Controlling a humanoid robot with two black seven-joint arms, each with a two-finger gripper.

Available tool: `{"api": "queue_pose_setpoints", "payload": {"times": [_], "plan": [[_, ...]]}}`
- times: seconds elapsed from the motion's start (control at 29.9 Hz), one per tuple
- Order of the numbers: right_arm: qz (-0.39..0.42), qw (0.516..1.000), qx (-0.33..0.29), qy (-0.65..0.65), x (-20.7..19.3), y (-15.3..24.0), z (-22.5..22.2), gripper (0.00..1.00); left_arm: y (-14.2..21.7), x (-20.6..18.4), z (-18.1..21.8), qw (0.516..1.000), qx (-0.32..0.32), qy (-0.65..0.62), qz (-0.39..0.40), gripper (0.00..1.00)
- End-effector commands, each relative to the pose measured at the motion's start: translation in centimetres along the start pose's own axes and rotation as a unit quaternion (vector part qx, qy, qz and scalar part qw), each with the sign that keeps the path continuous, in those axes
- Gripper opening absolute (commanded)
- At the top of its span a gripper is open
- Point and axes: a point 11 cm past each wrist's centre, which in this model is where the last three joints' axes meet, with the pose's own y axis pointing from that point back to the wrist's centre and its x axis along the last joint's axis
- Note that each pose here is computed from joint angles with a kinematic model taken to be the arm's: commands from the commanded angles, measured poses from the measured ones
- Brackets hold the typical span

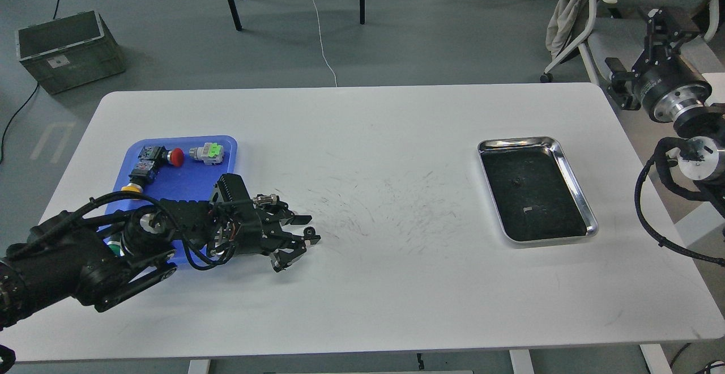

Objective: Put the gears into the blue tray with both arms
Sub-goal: 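Grasp the black gear on the table with the left hand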

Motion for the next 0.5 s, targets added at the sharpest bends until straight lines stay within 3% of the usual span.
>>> {"api": "queue_pose_setpoints", "payload": {"times": [0.0, 0.13, 0.3, 0.47], "plan": [[-0.001, 1.000, 0.000, 0.001, -0.02, 0.01, 0.03, 0.96, 0.07, -0.07, -0.03, 1.000, 0.001, 0.000, 0.000, 0.25], [-0.001, 1.000, 0.000, 0.001, -0.03, 0.01, 0.03, 0.96, 0.07, -0.14, 0.02, 1.000, 0.001, 0.001, 0.001, 0.24], [-0.002, 1.000, -0.002, 0.003, -0.05, 0.02, 0.11, 0.96, 0.10, -0.30, 0.07, 1.000, 0.000, 0.002, 0.001, 0.12], [-0.002, 1.000, -0.003, 0.003, -0.09, 0.03, 0.21, 0.96, 0.35, -0.11, -0.15, 1.000, 0.003, -0.001, 0.006, 0.10]]}}
